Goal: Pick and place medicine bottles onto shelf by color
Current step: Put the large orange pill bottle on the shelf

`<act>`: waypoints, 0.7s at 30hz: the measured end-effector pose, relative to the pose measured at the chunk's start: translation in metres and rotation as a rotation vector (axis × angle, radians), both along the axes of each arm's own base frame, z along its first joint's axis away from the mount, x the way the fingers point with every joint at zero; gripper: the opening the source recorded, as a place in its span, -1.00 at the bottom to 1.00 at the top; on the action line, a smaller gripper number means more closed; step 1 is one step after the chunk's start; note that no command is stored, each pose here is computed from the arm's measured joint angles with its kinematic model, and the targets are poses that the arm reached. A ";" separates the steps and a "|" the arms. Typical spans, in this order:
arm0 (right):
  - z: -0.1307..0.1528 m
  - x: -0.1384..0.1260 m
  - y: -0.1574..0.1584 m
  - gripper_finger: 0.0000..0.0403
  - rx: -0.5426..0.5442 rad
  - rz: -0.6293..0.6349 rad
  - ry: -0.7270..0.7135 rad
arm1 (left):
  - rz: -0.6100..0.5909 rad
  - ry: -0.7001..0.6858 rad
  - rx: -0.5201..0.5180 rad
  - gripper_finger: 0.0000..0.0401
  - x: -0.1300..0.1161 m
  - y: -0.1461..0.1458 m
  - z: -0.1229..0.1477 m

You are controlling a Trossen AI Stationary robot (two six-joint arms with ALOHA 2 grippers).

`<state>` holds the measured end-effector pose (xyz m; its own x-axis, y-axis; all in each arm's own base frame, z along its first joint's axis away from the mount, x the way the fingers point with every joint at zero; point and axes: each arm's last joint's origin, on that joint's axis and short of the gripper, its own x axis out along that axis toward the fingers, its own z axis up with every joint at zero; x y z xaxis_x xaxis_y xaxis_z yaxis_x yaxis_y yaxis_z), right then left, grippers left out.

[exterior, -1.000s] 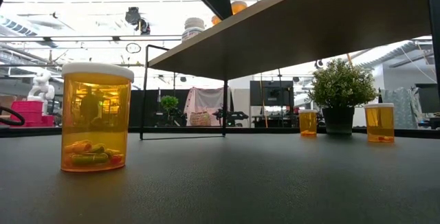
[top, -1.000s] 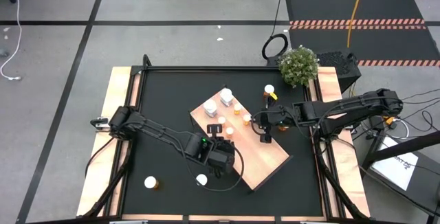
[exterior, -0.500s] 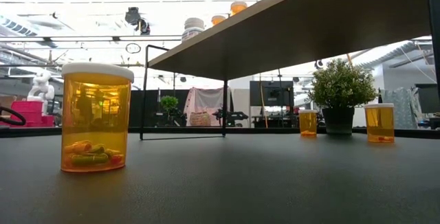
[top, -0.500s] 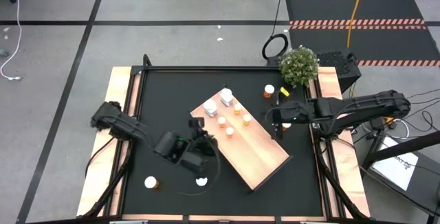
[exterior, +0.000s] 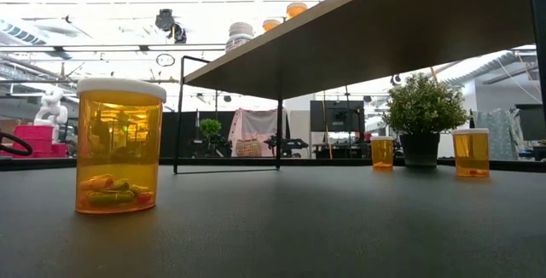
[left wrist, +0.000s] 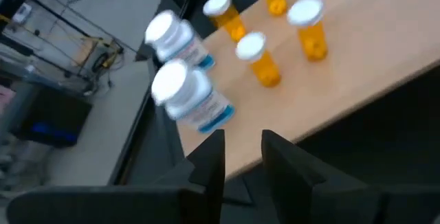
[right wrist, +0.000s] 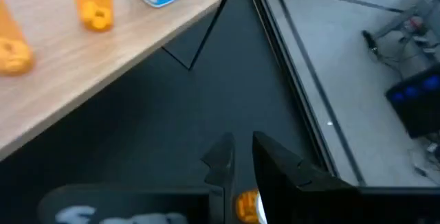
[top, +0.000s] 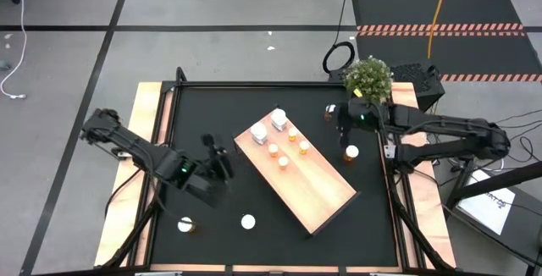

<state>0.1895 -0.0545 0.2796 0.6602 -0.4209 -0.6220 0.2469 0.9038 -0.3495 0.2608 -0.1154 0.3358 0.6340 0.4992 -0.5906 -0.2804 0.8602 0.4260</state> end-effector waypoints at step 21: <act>-0.017 0.026 -0.109 -0.12 0.283 -0.030 0.406 | -0.148 -0.069 -0.122 -0.51 -0.013 0.021 -0.038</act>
